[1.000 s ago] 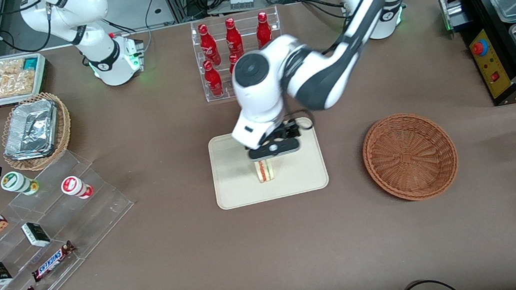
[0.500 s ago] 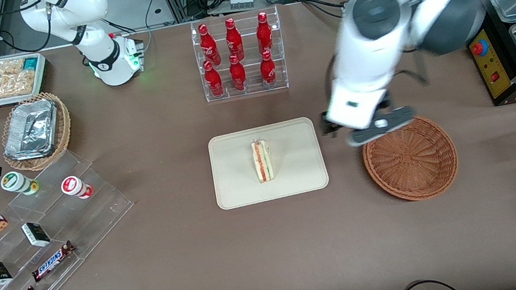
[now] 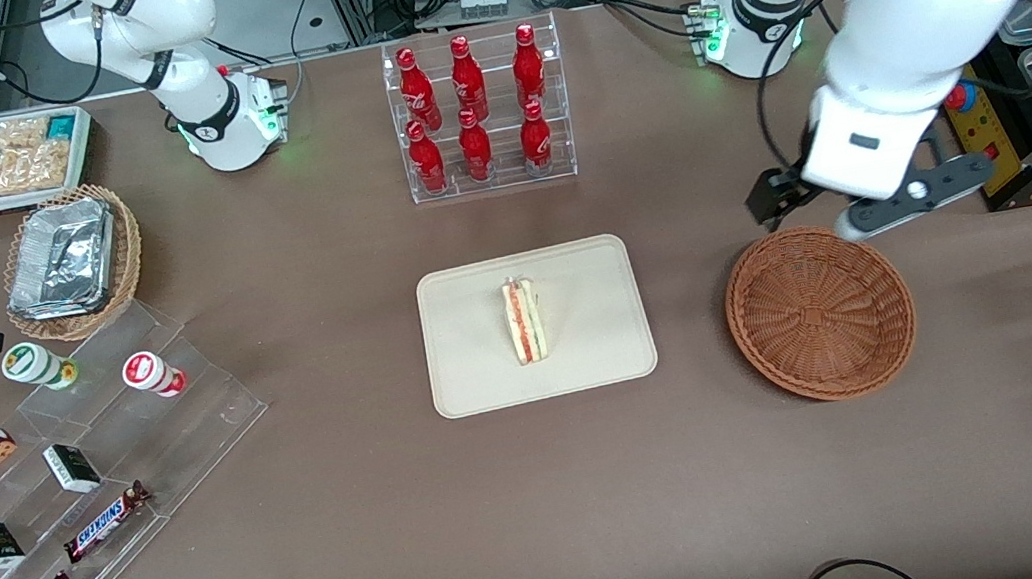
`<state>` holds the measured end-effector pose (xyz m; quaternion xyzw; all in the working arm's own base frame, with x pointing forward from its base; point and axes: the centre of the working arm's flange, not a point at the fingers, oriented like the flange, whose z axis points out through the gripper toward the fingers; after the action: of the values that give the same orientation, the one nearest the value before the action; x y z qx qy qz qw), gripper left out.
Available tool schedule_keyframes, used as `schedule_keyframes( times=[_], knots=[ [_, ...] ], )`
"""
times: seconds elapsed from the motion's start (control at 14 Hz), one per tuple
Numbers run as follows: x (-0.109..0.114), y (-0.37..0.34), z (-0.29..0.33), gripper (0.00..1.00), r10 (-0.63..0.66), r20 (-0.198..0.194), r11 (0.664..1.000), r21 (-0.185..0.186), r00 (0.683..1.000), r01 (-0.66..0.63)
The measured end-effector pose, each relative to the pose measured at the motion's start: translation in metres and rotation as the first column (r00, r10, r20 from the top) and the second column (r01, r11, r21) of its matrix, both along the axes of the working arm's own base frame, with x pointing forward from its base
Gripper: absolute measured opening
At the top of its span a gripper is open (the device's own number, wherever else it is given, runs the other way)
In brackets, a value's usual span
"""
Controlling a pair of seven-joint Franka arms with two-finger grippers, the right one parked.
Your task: Place sandwich from basket to tray
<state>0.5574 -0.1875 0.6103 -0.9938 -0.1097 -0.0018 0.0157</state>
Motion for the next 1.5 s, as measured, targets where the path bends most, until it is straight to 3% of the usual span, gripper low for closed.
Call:
schedule_keyframes(
  times=[0.21,0.64,1.5],
  knots=[
    [-0.009,0.059,0.018,1.00,-0.060,-0.018,0.998,-0.029,0.998,0.060],
    [-0.018,0.136,0.032,1.00,-0.132,-0.031,0.991,-0.037,0.991,0.131],
    [-0.016,0.169,0.030,1.00,-0.101,-0.035,0.994,-0.039,0.994,0.100]
  ],
)
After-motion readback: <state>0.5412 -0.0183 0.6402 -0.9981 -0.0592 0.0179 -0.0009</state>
